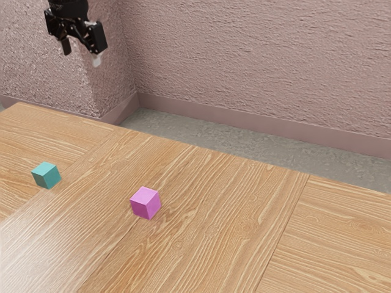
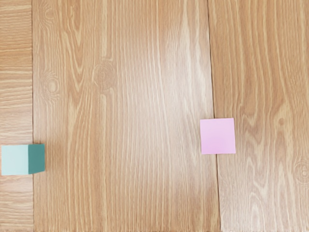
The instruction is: Pick up the blue block with one arm, and put the blue block on the pink block with one arm
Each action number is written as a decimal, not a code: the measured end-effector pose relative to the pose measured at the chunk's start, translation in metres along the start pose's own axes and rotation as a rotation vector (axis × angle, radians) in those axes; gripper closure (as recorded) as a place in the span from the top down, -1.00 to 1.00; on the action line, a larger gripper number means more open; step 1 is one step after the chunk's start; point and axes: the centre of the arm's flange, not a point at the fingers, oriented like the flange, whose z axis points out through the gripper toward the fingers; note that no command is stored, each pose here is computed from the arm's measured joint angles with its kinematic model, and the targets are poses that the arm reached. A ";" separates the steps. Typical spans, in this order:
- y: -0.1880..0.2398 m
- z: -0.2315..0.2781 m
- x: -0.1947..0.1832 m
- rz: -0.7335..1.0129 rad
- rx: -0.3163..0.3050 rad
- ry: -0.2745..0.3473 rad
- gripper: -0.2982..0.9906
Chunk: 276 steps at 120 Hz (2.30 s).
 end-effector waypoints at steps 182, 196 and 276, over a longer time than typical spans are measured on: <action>-0.227 0.322 -0.131 -0.095 0.109 -0.189 0.54; -0.255 0.330 -0.142 -0.117 0.121 -0.197 0.54; -0.313 0.372 -0.106 -0.095 0.112 -0.198 0.54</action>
